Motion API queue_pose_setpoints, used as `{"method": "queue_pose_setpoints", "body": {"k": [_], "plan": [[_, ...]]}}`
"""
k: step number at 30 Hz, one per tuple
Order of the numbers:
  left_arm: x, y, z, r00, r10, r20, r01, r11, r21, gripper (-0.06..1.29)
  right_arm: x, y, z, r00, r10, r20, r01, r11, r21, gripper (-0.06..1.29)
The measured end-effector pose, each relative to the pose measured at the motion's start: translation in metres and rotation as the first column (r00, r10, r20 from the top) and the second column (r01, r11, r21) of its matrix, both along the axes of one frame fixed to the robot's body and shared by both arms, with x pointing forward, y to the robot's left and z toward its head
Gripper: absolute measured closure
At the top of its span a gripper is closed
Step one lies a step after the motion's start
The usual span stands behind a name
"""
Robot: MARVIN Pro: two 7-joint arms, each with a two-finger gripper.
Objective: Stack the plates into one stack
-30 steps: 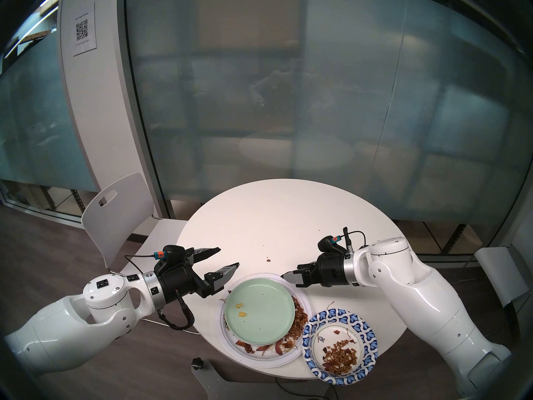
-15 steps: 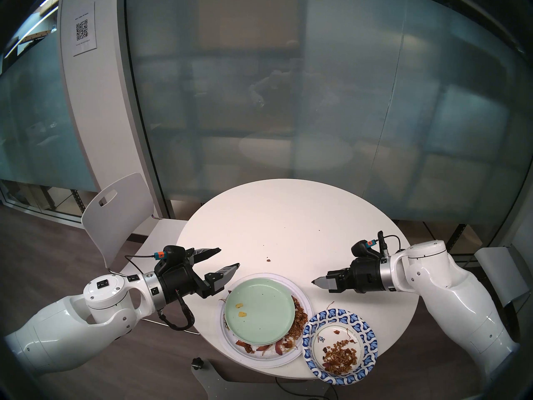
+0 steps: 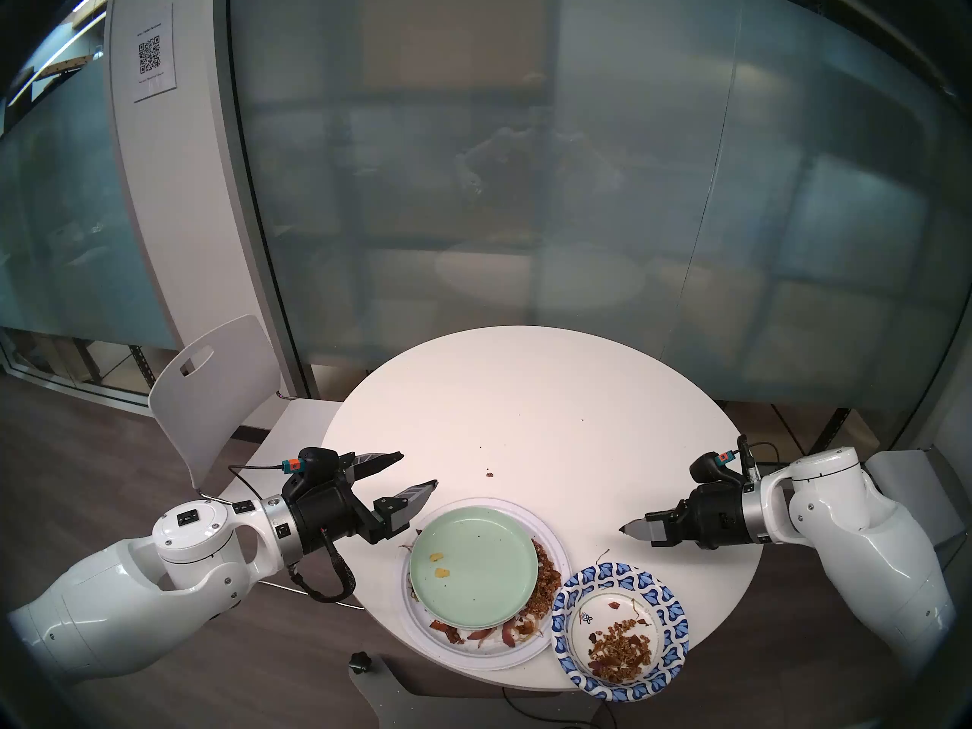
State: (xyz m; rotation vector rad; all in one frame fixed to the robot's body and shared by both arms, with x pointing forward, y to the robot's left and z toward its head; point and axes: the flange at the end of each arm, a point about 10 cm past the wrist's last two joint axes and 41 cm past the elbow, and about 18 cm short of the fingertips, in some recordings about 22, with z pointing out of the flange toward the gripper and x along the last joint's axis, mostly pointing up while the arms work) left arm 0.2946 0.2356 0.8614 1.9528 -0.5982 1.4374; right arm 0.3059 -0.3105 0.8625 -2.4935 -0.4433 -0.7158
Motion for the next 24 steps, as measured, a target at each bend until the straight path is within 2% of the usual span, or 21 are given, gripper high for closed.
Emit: {"method": "queue_pose_setpoints", "body": {"k": [3,4,5,7,8,18,21,23,24], "plan": [[0.000,0.000,0.000,1.000,0.000,0.000,0.000,1.000,0.000,0.01,-0.006,-0.004,-0.004,1.000,-0.010,-0.016,0.010,1.000,-0.001,0.07],[0.000,0.000,0.000,1.000,-0.001,0.000,0.001,1.000,0.000,0.01,-0.009,-0.005,-0.005,1.000,-0.012,-0.023,0.012,1.000,0.000,0.16],[0.000,0.000,0.000,1.000,-0.001,-0.001,0.001,1.000,0.000,0.01,-0.011,-0.006,-0.007,0.999,-0.014,-0.029,0.014,1.000,0.001,0.29],[0.000,0.000,0.000,1.000,-0.001,-0.001,0.001,1.000,0.000,0.01,-0.016,-0.007,-0.009,0.999,-0.020,-0.040,0.020,1.000,0.005,0.68],[0.000,0.000,0.000,1.000,-0.001,-0.001,0.001,1.000,0.000,0.01,-0.020,-0.008,-0.011,0.999,-0.024,-0.048,0.024,1.000,0.009,0.79],[0.000,0.000,0.000,1.000,-0.001,-0.001,0.001,1.000,-0.001,0.01,-0.041,-0.014,-0.010,0.996,-0.061,-0.058,0.063,0.997,0.036,0.76],[0.000,0.000,0.000,1.000,-0.002,-0.001,0.002,1.000,-0.001,0.01,-0.047,-0.015,-0.008,0.996,-0.072,-0.055,0.075,0.996,0.044,0.69],[0.000,-0.001,0.000,1.000,-0.002,-0.001,0.002,1.000,-0.001,0.01,-0.052,-0.016,-0.007,0.995,-0.084,-0.054,0.086,0.995,0.051,0.59],[0.000,-0.001,0.000,1.000,-0.002,-0.001,0.002,1.000,-0.001,0.01,-0.055,-0.017,-0.006,0.995,-0.090,-0.053,0.093,0.994,0.055,0.50]]}}
